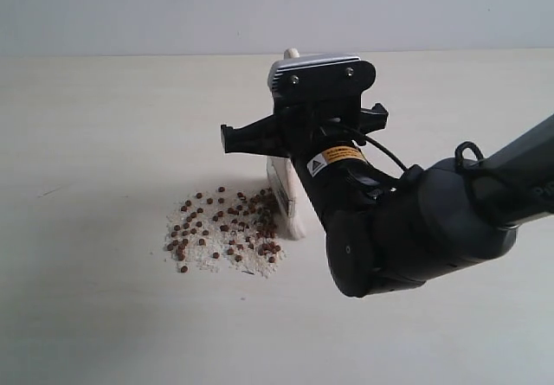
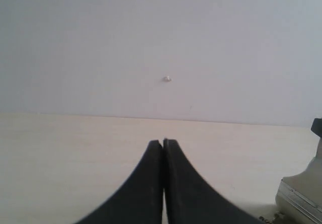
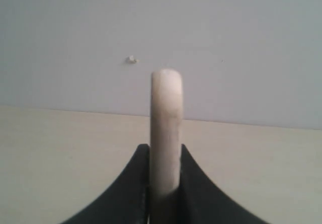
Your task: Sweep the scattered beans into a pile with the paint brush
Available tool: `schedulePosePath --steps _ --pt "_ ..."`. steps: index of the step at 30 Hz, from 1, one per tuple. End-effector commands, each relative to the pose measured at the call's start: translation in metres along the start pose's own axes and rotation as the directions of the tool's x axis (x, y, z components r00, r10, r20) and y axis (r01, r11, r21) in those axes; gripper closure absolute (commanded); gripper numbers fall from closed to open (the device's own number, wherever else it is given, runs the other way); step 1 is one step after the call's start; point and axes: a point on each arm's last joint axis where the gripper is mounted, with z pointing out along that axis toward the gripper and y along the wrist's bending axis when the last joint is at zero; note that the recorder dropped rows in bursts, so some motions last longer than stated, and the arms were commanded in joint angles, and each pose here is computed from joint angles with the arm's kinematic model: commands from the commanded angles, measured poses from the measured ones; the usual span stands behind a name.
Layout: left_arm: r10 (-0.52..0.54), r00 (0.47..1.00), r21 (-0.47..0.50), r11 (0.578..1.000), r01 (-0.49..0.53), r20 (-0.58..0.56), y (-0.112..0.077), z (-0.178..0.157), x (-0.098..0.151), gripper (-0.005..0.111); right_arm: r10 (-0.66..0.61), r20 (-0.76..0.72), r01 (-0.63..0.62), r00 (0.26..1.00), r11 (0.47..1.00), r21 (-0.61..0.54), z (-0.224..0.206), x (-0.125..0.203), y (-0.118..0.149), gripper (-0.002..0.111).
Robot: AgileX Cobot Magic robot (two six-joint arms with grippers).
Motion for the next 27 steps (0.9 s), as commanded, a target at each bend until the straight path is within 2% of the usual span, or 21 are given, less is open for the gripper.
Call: schedulePosePath --steps 1,7,13,21,23,25,27 --pt "-0.002 1.000 -0.001 1.000 0.002 0.006 0.000 -0.001 0.000 0.107 0.007 -0.028 -0.008 1.000 1.000 -0.028 0.001 0.002 0.003 0.108" --pt "-0.002 1.000 -0.001 1.000 0.002 0.006 0.000 -0.001 0.000 0.107 -0.023 0.013 0.024 1.000 0.999 -0.035 -0.001 -0.012 0.004 0.108" --pt "0.000 1.000 -0.001 1.000 0.000 0.006 0.000 -0.001 0.000 0.107 -0.003 0.079 0.007 0.997 0.999 -0.039 -0.006 -0.042 0.003 0.108" --pt "0.000 1.000 -0.001 1.000 0.000 0.006 0.000 -0.001 0.000 0.107 -0.031 0.011 0.030 0.999 0.996 0.086 -0.018 -0.070 -0.011 0.108" --pt "0.000 1.000 -0.001 1.000 0.000 0.006 0.000 -0.001 0.000 0.107 -0.023 -0.016 0.024 1.000 0.997 0.067 -0.026 -0.071 -0.013 0.108" --pt "0.000 1.000 -0.001 1.000 0.000 0.006 0.000 -0.001 0.000 0.107 0.023 0.017 -0.024 1.000 0.996 0.087 -0.038 -0.068 -0.012 0.108" --pt "0.000 1.000 -0.001 1.000 0.000 0.006 0.000 -0.001 0.000 0.107 0.036 0.034 -0.039 0.999 0.996 0.078 -0.049 -0.066 -0.002 0.108"
